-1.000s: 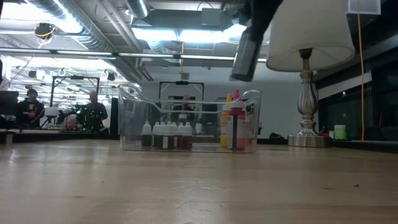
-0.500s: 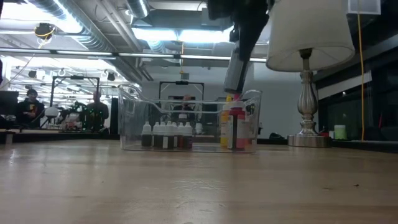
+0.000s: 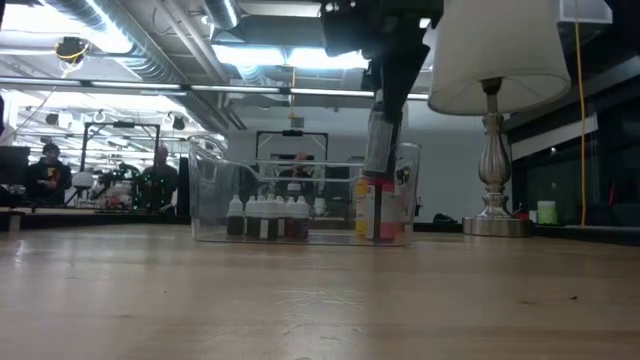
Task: Pick & Place food coloring
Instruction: Put the large blue food coloring bottle into the transparent bin
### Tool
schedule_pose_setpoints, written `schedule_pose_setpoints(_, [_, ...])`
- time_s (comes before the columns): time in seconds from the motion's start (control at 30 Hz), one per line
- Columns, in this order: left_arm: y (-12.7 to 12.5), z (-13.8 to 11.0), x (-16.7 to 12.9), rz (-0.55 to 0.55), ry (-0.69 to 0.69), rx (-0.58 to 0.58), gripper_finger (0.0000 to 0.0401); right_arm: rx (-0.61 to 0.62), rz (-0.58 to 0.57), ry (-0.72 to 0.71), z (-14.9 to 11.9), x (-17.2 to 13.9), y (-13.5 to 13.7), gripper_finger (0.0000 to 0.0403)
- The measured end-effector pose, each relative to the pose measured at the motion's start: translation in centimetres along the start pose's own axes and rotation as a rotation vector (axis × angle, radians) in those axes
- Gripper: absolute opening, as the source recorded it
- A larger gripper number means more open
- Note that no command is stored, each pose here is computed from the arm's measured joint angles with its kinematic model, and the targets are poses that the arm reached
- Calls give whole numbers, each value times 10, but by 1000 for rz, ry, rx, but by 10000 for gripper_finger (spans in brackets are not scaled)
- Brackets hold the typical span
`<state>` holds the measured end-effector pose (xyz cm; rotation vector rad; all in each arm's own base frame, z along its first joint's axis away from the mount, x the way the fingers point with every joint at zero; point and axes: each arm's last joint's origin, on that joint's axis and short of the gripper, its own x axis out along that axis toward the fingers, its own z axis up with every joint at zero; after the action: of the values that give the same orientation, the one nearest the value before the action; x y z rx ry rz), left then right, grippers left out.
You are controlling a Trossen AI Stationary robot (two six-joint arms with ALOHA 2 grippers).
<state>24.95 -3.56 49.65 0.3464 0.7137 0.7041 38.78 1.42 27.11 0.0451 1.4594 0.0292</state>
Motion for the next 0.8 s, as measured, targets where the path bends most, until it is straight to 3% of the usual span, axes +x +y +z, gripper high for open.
schedule_pose_setpoints(0.8, [0, 0, 0, -7, 1, 8, 200, -48, -26, 130, 13, 52, -3, 157])
